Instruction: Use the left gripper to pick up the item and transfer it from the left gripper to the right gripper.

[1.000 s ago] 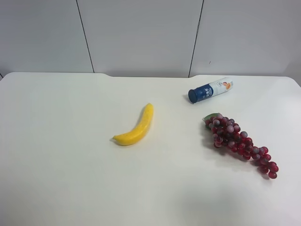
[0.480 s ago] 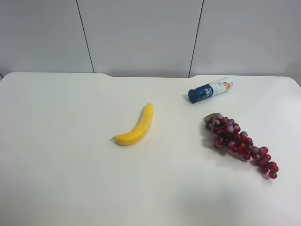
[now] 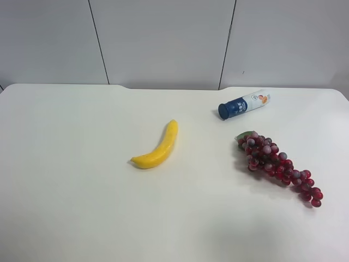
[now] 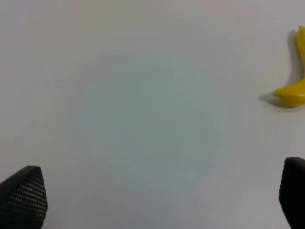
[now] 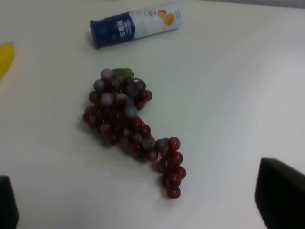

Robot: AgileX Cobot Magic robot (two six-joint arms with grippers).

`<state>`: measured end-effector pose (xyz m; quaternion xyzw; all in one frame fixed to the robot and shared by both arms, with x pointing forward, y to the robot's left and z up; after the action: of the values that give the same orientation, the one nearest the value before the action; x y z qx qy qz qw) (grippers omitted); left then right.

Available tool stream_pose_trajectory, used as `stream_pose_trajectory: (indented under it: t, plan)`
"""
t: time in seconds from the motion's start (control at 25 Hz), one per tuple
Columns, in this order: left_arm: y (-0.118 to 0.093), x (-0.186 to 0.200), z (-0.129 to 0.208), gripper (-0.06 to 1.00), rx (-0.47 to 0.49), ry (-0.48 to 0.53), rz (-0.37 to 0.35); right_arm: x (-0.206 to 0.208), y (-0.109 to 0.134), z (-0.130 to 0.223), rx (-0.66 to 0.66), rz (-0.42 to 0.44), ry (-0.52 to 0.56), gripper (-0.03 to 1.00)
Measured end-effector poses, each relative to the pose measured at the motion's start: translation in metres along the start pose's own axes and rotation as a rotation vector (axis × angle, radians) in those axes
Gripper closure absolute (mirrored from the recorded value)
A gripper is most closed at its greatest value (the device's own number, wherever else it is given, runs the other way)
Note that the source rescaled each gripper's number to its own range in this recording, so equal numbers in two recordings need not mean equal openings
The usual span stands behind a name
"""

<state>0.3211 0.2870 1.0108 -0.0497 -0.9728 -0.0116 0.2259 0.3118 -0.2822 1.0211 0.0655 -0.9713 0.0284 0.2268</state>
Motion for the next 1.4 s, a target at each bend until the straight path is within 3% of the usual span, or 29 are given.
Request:
stream_pose_trajectory:
  t: [1.4]
  plan:
    - [0.0,0.0,0.0,-0.06,0.0,0.0,-0.001,-0.013,-0.001,0.006,-0.005,0.002,0.004,-0.03]
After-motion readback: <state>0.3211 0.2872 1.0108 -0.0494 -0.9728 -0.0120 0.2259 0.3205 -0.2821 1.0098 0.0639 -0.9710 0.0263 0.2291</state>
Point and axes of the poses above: a point on each arm's last joint axis where the gripper is mounted, x pointing back along that axis away from the gripper, y along the wrist's bending axis when the last joint is at zero, z = x × y, the point moved 10 cm from there along -x, pointing out along that axis toward the gripper, and after that the axes turned 2 degrees about -x, right-handed, at the moved point
